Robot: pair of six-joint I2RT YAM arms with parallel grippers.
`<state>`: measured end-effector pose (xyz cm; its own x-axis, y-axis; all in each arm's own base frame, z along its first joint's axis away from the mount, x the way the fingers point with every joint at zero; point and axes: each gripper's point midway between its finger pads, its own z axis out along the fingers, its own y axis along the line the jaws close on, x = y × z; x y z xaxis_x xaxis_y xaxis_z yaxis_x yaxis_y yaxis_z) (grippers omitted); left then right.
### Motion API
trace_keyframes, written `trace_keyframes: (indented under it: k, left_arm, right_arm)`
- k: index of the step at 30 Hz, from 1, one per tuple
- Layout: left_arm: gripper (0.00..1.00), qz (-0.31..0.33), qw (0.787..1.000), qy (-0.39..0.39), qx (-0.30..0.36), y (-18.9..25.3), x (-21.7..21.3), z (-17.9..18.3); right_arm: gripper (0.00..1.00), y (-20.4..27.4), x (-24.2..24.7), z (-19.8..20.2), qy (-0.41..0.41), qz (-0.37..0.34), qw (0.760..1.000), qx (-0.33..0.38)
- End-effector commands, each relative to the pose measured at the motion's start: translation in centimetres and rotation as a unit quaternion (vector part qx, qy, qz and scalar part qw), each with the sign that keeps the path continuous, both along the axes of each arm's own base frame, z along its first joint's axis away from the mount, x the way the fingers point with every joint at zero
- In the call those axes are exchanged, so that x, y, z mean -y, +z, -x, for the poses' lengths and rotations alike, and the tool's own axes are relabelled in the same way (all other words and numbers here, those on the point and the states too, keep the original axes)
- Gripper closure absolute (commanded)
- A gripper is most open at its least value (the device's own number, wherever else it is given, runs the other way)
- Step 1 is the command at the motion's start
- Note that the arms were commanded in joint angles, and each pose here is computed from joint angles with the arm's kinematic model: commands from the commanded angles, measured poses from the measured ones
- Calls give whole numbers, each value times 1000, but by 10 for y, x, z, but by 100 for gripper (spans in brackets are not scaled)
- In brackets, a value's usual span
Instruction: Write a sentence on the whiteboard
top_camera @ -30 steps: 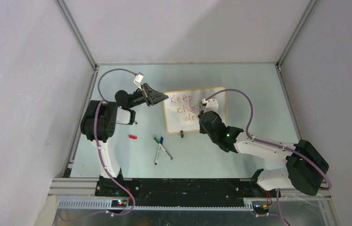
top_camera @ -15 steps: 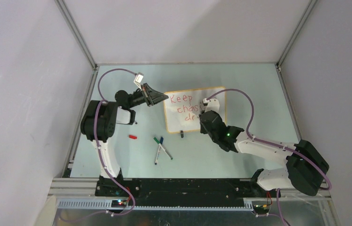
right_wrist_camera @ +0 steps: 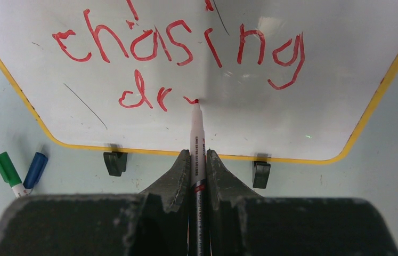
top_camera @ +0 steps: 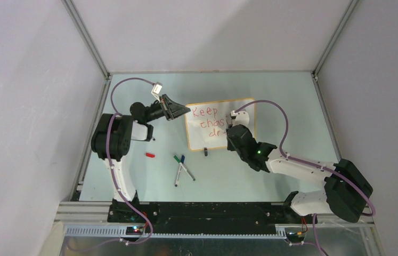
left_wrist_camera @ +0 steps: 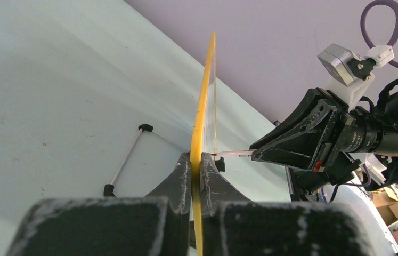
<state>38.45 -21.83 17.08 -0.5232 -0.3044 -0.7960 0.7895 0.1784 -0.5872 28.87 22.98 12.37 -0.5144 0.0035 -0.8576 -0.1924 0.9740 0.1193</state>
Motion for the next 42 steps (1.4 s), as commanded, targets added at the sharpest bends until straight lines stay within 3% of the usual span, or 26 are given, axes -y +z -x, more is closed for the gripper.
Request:
trace_keyframes:
  k: [1,42]
  left_arm:
    - [100,-15,997,-22,77,13,5,14]
    - [100,-15,997,-21,77,13,5,14]
  right_arm:
    - [100,28,-1,-13,-16,-23,999,35]
    - [100,29,-19,-16,15,-34,999,30]
